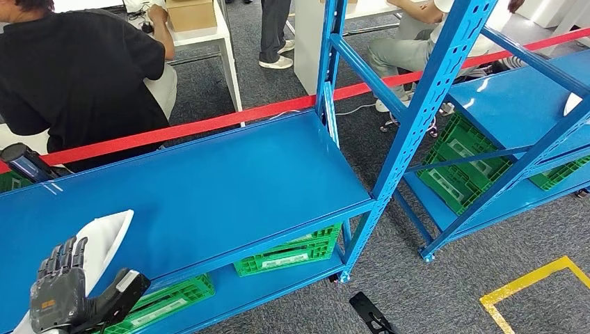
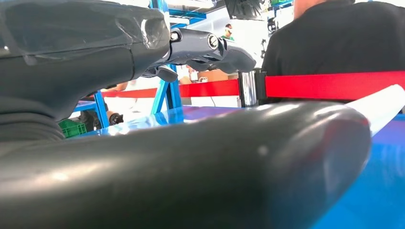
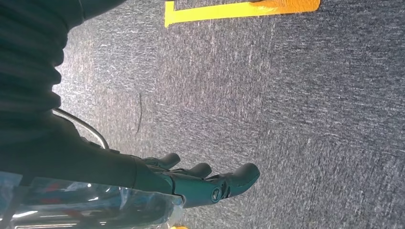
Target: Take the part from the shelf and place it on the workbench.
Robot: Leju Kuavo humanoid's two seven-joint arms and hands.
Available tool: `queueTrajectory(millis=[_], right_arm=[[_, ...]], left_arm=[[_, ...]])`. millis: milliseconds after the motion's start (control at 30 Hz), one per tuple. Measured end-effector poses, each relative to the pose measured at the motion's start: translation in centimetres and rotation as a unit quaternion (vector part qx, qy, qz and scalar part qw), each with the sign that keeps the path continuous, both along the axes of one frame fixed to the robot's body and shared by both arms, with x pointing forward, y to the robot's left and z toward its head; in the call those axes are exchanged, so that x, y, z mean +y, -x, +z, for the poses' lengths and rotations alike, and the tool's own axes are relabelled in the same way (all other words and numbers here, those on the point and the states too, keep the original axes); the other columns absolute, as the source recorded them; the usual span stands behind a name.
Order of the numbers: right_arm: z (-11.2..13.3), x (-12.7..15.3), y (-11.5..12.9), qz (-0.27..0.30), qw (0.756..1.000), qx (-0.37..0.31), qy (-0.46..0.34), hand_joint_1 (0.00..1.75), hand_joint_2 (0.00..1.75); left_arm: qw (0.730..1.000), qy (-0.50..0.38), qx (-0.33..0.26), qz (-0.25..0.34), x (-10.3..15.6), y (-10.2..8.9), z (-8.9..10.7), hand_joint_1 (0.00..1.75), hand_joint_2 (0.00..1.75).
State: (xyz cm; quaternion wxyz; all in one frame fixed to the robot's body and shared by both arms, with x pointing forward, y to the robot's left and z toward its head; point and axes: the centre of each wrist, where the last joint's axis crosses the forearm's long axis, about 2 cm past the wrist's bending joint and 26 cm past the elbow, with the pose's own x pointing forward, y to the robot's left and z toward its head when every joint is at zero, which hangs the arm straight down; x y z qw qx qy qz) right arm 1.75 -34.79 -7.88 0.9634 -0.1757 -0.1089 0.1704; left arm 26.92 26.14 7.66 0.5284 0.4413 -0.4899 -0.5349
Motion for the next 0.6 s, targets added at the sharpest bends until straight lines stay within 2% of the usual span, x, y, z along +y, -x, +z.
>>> queueTrajectory(millis=[600], right_arm=[[-0.21, 0.13, -0.1, -0.001, 1.0, 0.001, 0.004, 0.0, 1.75]], left_arm=[[1.0, -0.003, 0.009, 0.001, 0.04, 0.07, -0.37, 0.0, 0.0]])
